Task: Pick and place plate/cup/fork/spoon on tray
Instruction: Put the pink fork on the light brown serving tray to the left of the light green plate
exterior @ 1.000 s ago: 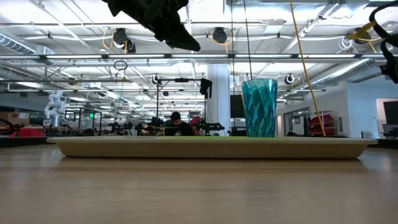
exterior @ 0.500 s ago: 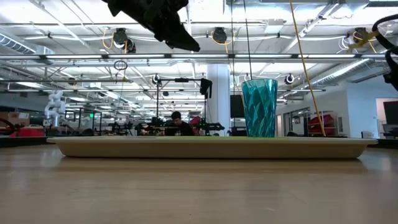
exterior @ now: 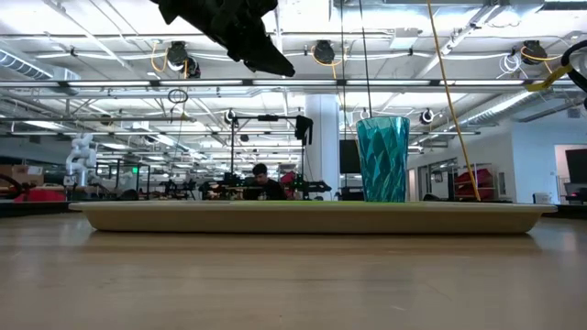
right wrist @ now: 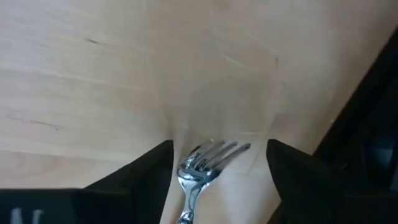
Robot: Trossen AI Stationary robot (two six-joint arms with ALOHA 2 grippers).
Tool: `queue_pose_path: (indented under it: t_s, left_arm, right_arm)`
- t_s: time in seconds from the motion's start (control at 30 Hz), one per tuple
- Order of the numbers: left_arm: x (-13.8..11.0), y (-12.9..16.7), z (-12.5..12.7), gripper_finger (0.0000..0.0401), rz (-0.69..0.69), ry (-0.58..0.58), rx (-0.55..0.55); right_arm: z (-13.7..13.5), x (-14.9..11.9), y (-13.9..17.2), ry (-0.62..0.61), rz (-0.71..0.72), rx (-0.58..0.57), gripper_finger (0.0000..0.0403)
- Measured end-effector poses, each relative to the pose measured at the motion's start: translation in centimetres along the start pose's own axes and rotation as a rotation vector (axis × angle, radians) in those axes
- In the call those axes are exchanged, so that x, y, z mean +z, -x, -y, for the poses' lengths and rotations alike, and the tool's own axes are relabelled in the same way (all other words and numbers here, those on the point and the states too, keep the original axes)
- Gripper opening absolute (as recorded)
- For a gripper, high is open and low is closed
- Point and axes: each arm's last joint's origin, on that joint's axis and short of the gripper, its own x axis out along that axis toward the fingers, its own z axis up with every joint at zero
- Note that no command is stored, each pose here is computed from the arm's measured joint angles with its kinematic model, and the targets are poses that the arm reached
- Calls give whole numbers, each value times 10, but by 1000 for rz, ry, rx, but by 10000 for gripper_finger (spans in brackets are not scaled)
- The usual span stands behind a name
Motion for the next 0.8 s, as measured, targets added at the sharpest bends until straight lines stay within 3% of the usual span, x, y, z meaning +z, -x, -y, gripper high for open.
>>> queue_pose_path:
  t_s: [0.33, 0.8]
  left_arm:
    - [0, 0, 0, 124, -2, 0, -1]
    - [0, 0, 0, 124, -5, 1, -2]
  right_arm:
    - [0, 0, 0, -28, -4, -2, 198]
    - [-1, 1, 0, -34, 38, 25, 168]
